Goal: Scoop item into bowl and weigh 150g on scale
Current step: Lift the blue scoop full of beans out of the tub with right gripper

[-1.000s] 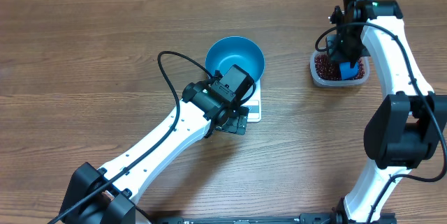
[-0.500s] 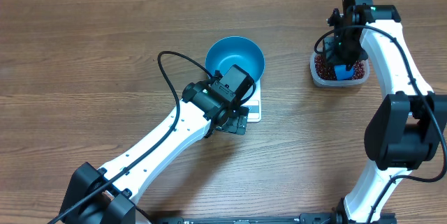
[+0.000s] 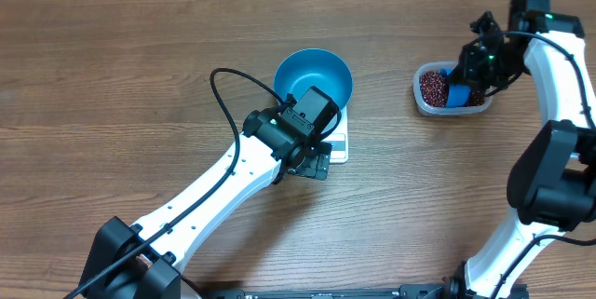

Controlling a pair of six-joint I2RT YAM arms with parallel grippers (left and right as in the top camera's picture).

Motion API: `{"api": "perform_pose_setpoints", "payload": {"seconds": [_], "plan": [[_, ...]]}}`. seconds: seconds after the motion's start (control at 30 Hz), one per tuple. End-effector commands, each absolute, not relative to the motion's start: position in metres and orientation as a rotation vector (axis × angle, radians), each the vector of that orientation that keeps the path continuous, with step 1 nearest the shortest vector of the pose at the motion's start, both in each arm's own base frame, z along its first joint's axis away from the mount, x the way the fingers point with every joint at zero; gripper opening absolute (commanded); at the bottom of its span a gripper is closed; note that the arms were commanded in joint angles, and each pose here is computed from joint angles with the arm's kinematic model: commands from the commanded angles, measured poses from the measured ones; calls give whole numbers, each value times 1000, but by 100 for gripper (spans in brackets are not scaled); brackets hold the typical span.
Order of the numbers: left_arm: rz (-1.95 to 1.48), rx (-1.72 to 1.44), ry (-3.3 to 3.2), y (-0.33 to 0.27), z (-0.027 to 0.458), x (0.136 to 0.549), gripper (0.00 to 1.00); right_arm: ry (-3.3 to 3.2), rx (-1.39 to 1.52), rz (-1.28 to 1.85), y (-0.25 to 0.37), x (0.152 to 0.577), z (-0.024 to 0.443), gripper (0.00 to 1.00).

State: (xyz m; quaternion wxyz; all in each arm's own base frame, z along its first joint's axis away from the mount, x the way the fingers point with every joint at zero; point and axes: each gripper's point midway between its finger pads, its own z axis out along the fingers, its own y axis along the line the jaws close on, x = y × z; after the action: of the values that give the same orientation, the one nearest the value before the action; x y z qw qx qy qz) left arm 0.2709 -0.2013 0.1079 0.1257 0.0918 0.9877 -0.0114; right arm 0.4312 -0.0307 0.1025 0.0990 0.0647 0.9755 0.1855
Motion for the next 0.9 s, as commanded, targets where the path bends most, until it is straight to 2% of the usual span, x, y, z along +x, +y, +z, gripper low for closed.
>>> {"api": "perform_pose_setpoints", "payload": {"seconds": [0.0, 0.17, 0.87], "plan": [[-46, 225, 2843, -202, 119, 277, 100, 2940, 262, 692, -25, 420, 75, 4], [-46, 225, 2843, -202, 119, 277, 99, 2901, 282, 800, -20, 421, 81, 4], [-46, 225, 2843, -202, 119, 277, 99, 2939, 294, 818, -14, 409, 66, 4]]}}
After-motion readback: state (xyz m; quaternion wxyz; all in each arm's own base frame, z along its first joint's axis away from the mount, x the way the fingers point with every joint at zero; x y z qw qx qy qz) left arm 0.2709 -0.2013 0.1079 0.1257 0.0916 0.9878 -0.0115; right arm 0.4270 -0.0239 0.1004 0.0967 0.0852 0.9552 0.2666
